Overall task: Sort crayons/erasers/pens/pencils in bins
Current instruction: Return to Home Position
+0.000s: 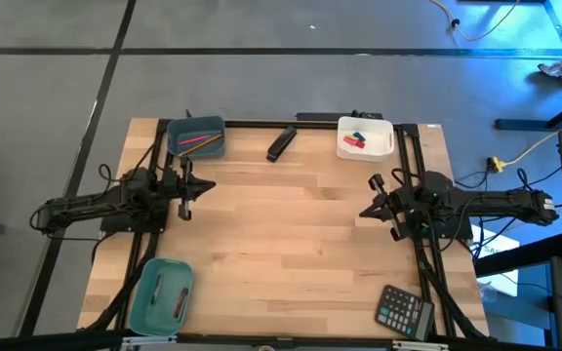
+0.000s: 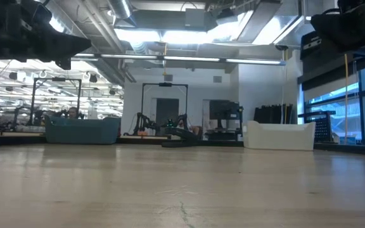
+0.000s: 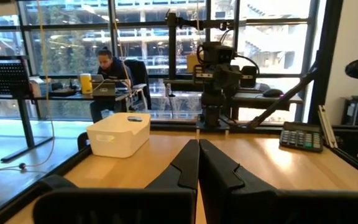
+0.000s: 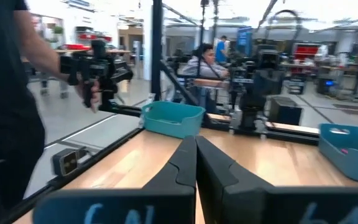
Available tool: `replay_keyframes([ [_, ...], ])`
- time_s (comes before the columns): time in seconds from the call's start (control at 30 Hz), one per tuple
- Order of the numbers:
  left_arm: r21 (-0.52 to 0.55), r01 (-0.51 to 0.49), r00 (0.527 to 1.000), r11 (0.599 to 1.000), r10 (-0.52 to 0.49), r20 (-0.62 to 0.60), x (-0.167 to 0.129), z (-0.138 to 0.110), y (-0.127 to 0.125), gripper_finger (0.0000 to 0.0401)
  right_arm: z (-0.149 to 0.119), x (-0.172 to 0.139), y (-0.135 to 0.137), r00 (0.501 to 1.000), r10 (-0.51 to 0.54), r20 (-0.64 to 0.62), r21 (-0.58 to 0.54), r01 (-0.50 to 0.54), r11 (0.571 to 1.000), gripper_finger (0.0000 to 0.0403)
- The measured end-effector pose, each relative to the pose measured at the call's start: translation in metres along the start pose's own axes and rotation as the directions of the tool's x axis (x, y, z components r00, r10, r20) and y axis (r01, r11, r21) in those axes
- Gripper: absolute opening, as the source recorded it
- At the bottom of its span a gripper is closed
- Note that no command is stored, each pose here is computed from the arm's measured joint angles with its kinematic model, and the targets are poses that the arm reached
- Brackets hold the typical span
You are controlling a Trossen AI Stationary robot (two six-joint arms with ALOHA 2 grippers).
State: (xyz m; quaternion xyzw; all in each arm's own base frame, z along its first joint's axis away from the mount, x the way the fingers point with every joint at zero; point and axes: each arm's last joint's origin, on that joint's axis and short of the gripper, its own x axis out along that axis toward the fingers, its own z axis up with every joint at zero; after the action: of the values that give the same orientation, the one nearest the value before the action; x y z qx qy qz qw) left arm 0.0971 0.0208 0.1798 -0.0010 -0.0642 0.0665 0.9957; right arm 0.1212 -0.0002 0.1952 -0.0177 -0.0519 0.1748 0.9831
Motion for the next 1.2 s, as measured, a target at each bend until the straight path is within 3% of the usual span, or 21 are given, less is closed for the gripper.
replay_keyframes([
  [0.77,-0.006,0.014,1.0,1.0,-0.014,0.009,0.0,0.001,0.0,0.0001,-0.011,-0.004,0.003,0.998,0.022,0.053,0.022,-0.023,0.999,0.0003],
  [1.2,-0.008,0.017,0.997,1.0,-0.017,0.077,0.0,0.008,-0.001,0.0002,-0.017,-0.006,0.005,0.998,0.066,-0.006,0.057,-0.065,0.996,0.0003],
])
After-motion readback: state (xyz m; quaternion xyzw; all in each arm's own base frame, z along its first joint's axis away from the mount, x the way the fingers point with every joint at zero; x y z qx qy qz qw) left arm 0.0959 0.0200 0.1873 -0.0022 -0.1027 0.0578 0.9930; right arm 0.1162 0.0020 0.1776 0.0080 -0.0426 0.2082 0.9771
